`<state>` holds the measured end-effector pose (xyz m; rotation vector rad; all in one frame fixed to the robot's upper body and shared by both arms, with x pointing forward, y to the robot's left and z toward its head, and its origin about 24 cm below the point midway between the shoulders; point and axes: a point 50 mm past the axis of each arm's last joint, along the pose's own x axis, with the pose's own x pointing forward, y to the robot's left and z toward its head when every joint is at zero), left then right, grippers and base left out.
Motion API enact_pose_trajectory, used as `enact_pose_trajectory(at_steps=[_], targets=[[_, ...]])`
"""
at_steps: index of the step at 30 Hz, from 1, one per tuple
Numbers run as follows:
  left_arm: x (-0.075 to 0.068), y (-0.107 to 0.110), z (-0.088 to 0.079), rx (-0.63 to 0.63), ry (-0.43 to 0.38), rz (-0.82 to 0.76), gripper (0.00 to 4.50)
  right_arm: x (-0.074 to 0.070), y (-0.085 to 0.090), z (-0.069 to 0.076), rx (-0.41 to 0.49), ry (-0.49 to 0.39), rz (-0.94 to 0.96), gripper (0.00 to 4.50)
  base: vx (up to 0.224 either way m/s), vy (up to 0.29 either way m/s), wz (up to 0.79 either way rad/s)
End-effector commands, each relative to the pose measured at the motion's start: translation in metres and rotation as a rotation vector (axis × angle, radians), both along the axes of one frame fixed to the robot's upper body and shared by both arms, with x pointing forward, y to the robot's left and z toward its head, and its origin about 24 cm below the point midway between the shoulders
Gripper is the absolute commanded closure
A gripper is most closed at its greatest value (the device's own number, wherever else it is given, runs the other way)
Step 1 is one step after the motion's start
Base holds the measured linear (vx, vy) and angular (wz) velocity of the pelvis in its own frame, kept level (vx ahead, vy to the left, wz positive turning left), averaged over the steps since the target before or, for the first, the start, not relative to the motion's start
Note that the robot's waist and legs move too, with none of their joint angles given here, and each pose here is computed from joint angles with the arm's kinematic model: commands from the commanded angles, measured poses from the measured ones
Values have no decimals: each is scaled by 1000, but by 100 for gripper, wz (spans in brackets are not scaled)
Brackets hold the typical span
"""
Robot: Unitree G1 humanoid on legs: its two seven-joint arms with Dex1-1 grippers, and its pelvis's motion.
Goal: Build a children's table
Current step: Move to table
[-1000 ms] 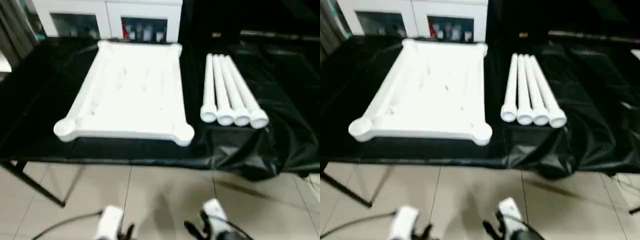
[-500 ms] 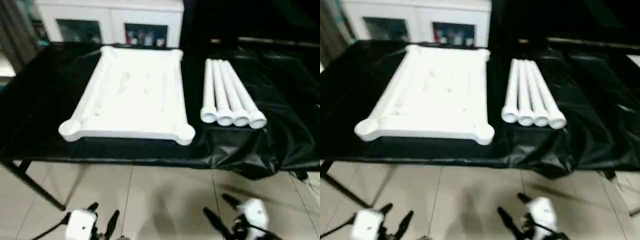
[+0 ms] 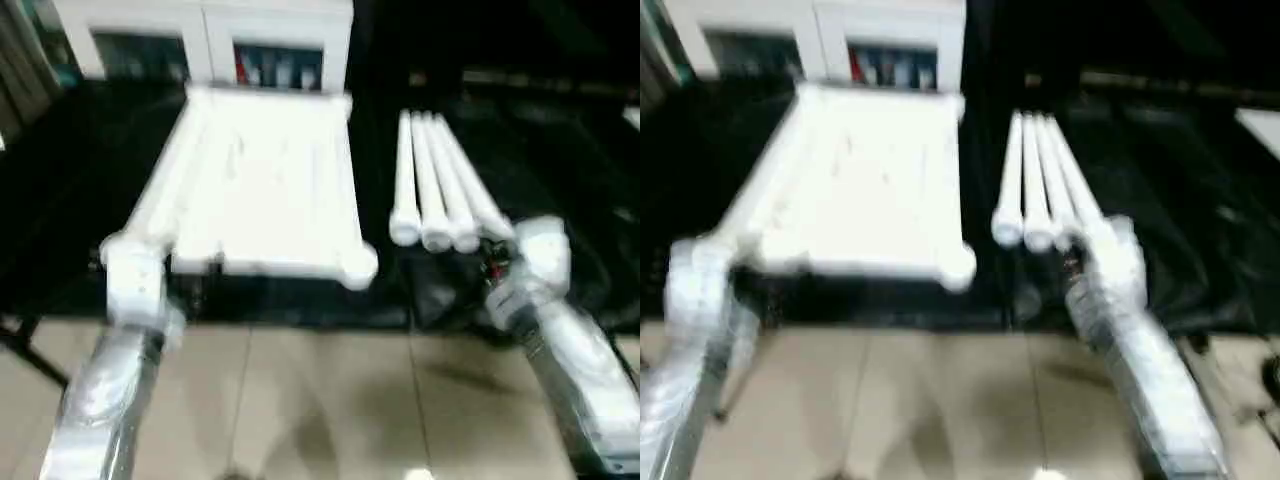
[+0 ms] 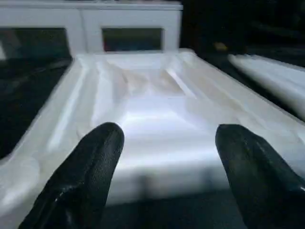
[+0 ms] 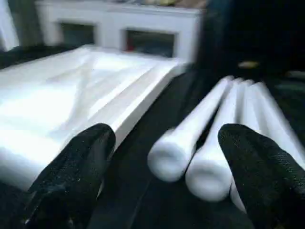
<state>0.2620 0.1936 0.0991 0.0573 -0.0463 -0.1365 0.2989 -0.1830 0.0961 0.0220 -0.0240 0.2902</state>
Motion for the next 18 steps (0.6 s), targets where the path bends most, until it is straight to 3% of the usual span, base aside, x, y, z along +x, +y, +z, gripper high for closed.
enact_pose_trajectory(at_steps=[1, 4, 8, 11, 13, 18], targets=[[14, -7, -4, 31, 47, 31, 87, 14, -2, -12, 5, 95, -117, 59, 0, 0, 0], [26, -17, -7, 19, 71, 22, 87, 25, 8, -8, 23, 90, -119, 59, 0, 0, 0], [24, -19, -18, 73, 92, 76, 87, 21, 9, -6, -70, 87, -109, 59, 0, 0, 0], [26, -18, -18, 42, 114, 81, 87, 21, 12, -5, -67, 83, -99, 59, 0, 0, 0], [30, -18, -20, 78, 116, 81, 87, 22, 16, -14, -104, 113, -107, 59, 0, 0, 0], [32, -21, -15, 123, 92, 90, 87, 17, 29, -19, -95, 145, -60, 59, -38, -120, 27]])
